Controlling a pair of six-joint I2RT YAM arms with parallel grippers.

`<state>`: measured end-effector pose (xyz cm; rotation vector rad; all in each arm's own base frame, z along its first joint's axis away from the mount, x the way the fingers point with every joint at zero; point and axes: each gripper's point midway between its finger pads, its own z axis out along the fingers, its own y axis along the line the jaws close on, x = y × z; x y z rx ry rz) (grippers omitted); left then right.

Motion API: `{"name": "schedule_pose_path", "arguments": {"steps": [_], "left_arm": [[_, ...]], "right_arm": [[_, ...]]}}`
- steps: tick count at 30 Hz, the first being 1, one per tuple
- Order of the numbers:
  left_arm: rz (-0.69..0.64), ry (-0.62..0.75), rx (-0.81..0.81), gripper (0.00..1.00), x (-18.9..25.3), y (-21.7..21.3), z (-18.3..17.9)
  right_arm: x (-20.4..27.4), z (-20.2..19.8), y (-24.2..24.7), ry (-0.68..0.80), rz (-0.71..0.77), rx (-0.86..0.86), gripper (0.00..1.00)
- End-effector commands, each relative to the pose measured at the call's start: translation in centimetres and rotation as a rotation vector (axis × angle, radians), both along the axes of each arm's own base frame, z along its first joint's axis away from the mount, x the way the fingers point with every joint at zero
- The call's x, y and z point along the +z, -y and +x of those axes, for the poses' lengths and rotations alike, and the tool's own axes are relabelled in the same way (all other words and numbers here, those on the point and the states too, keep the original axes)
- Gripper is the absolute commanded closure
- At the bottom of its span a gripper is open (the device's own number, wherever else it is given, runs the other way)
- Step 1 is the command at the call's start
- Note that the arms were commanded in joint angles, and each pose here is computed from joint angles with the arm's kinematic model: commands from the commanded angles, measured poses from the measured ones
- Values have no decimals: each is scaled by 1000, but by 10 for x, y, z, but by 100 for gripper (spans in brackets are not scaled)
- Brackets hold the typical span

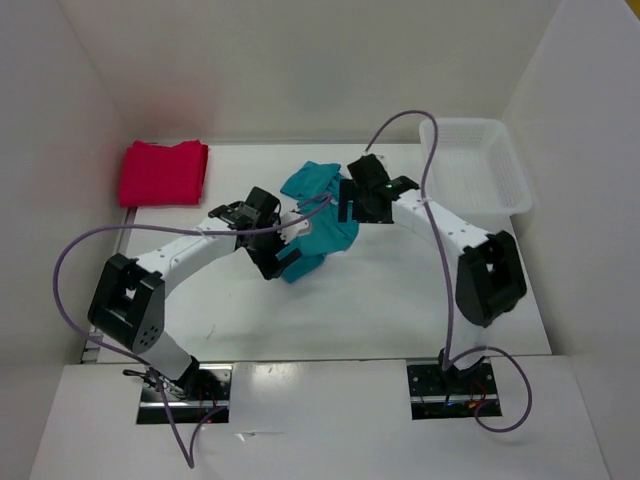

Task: Fold and stack the t-shirts
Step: Flatten out the tshirt

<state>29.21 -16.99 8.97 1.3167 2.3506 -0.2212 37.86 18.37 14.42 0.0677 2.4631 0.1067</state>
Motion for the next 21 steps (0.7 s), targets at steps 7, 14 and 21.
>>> {"name": "schedule_pose_path", "arguments": {"steps": [7, 14, 21], "left_arm": [[-76, -36, 198, 0, -25, 18, 39], [-314, 3, 406, 0, 28, -62, 54], [-330, 26, 547, 0, 28, -109, 63]], "right_arm": [[-45, 16, -95, -1, 128, 197, 11], [-59, -11, -142, -32, 14, 372, 31], [-82, -20, -177, -63, -59, 459, 27]]}}
